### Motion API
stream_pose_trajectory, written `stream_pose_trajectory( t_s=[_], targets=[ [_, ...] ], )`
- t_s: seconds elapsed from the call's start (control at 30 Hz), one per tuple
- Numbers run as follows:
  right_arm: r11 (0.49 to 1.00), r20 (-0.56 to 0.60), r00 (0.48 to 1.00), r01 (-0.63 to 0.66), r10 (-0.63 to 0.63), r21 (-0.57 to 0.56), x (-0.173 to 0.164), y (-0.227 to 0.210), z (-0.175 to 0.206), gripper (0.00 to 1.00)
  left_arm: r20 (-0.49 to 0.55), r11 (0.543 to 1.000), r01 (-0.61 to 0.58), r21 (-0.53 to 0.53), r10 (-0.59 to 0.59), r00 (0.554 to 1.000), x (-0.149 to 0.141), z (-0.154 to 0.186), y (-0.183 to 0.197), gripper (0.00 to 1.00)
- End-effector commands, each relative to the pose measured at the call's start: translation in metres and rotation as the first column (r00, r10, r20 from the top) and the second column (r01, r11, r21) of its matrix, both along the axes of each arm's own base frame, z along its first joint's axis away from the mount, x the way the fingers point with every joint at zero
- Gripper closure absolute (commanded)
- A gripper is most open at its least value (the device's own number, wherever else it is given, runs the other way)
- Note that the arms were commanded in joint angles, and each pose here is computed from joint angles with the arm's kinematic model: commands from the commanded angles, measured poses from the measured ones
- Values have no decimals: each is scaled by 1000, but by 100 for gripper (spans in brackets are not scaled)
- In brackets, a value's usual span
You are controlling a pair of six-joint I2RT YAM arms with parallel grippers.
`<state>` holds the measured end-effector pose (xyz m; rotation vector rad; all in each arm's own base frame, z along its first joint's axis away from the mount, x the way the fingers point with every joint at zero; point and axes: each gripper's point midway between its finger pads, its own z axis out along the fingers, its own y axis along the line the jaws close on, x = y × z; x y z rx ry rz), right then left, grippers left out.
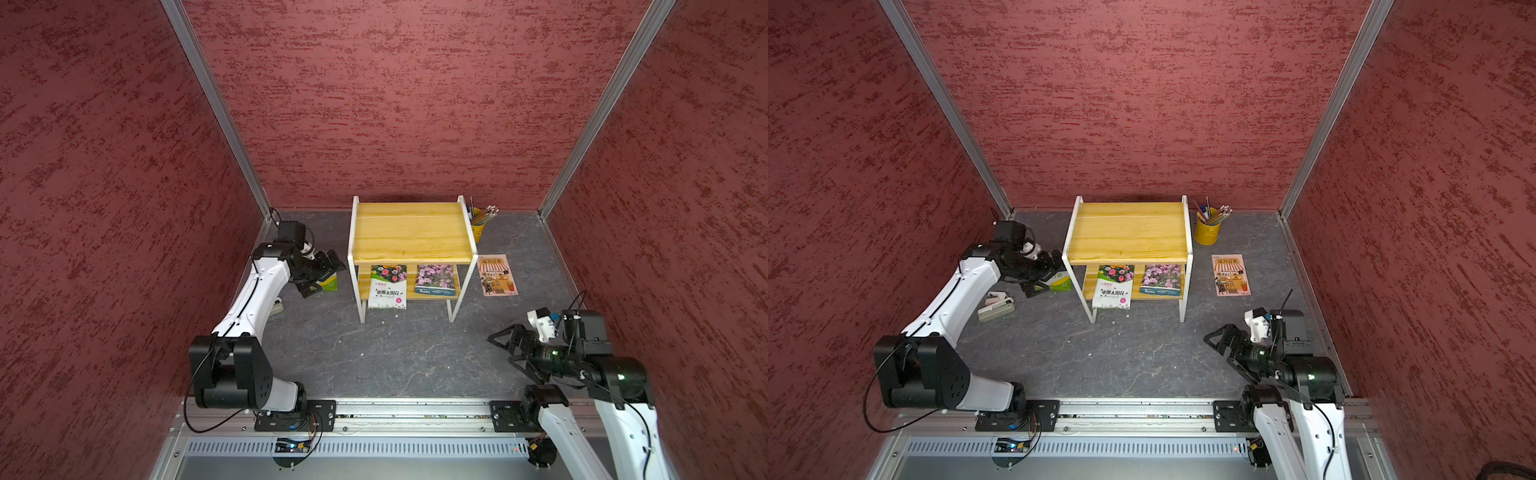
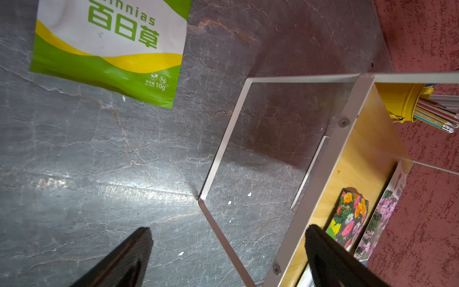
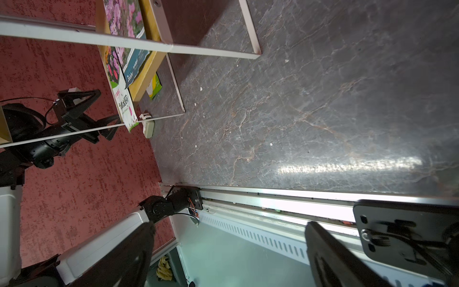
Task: Take the seed bag off the shelf
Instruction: Pick up the seed packet from the shelf.
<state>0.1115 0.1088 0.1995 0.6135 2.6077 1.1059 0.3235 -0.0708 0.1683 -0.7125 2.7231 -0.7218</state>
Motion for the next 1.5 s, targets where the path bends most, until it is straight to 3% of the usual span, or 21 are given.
stream_pose_trajectory(
  t_s=[0.0,0.23,0.33,0.47,0.63,0.93,1.3,1.47],
  targets=[
    [999,35,999,-28,28,16,17,7,12,2,-13,1000,25,9,-25,1000,-1,-6,-2,0],
    [981,40,984,-168,172,-92,59,44,0,2,-19,999,30,14,-30,999,0,-10,-7,0],
    [950,33,964,-254,265,-182,63,77,-10,2,-14,999,28,19,-28,1000,0,-8,-7,0],
    [939,47,954,-282,296,-196,62,105,-15,2,-1,1000,20,23,-20,1000,-3,-4,-6,0],
    [952,117,953,-258,279,-166,65,125,-7,2,-10,999,21,28,-21,1000,-11,-9,-5,0],
    [948,213,925,-292,314,-126,89,200,-2,2,-29,999,35,29,-35,999,-12,-14,-6,0],
    [974,354,910,-225,215,-14,105,213,12,2,-50,997,58,50,-55,997,-18,-15,-3,0],
    [976,396,899,-215,189,22,108,220,7,7,-72,996,71,59,-66,995,-20,-19,-2,0]
  ],
)
